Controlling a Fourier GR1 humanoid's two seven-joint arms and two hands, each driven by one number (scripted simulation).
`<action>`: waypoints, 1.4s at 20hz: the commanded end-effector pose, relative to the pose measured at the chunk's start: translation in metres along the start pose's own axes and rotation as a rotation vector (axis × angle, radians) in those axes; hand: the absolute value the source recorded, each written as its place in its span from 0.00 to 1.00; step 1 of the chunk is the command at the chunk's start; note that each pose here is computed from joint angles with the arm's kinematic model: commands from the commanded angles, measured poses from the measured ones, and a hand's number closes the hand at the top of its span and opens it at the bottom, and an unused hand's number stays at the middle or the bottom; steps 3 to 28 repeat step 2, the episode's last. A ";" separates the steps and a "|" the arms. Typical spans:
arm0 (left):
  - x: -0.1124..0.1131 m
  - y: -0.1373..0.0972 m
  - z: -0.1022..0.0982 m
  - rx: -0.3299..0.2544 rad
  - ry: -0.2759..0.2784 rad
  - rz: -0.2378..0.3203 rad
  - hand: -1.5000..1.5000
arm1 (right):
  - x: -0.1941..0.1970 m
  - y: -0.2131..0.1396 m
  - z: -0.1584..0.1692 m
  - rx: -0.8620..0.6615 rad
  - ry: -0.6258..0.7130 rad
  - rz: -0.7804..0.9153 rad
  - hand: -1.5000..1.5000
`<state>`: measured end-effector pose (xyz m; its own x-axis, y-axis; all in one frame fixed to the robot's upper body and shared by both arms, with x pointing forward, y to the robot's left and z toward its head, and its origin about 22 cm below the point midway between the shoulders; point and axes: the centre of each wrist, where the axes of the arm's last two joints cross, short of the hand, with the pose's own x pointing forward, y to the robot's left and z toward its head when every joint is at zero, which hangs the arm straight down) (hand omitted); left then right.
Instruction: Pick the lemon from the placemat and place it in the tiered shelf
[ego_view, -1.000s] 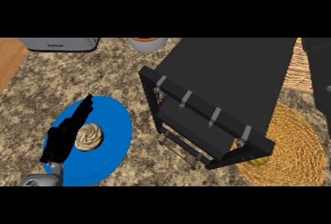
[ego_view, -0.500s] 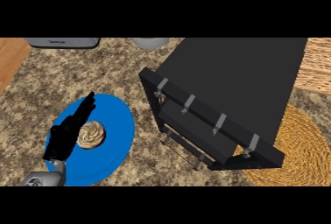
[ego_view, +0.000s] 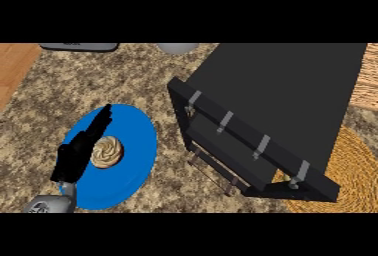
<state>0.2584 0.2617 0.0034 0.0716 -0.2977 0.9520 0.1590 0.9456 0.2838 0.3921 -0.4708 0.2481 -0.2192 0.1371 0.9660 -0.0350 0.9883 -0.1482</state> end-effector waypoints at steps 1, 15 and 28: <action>-0.013 -0.006 0.004 -0.052 0.077 0.033 0.50 | 0.002 -0.013 0.008 0.022 0.010 0.035 0.00; -0.021 -0.010 0.009 -0.048 0.087 0.026 0.50 | -0.008 -0.022 0.019 0.016 0.007 0.066 0.00; -0.021 -0.010 0.009 -0.048 0.087 0.026 0.50 | -0.008 -0.022 0.019 0.016 0.007 0.066 0.00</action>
